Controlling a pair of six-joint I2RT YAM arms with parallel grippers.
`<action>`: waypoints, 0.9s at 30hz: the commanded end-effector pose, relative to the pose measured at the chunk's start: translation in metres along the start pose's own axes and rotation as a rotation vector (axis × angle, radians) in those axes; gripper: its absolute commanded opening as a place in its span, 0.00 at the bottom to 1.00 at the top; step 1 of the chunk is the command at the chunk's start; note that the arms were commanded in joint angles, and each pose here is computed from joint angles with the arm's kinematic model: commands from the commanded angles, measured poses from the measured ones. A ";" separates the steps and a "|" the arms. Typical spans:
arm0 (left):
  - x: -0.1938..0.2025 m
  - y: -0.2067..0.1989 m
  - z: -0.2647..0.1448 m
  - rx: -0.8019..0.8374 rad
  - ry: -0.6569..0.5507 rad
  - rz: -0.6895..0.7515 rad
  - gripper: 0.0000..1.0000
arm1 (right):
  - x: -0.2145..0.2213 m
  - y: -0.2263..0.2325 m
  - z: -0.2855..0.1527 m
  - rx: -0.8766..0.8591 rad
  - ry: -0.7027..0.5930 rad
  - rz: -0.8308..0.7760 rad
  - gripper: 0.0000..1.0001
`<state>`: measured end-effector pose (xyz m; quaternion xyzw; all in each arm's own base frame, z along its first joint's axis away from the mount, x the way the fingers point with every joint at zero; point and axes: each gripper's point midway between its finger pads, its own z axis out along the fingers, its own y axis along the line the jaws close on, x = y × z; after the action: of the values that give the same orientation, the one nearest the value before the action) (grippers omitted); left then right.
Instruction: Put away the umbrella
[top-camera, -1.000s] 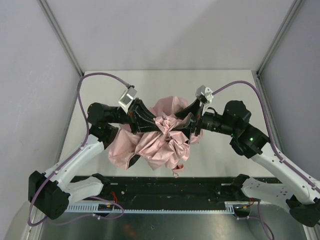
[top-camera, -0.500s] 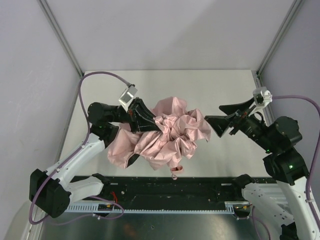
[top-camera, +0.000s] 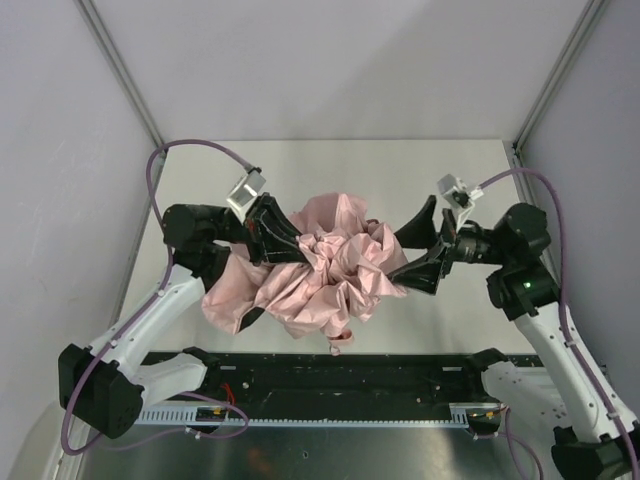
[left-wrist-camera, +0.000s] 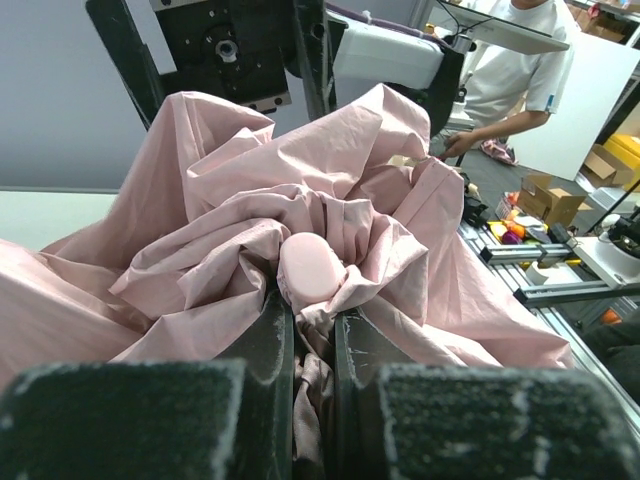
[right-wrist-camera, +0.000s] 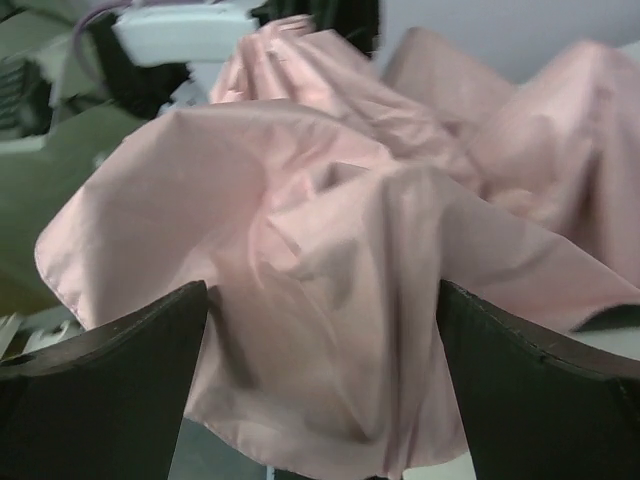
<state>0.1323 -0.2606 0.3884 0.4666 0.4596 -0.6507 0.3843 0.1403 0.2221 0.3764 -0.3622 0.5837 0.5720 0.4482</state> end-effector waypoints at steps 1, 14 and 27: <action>-0.026 -0.017 0.002 0.018 -0.031 0.106 0.00 | -0.002 0.041 0.018 -0.222 0.019 -0.127 0.99; -0.039 -0.010 0.014 -0.023 -0.153 0.060 0.00 | -0.014 0.016 0.087 0.105 -0.176 -0.103 0.99; -0.034 -0.027 0.029 0.041 -0.159 0.059 0.00 | 0.004 -0.021 0.101 0.352 -0.153 -0.146 0.99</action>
<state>0.1261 -0.2770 0.4080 0.4250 0.4483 -0.6794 0.3960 0.1366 0.3233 0.3915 -0.3023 0.5667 0.5265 0.5569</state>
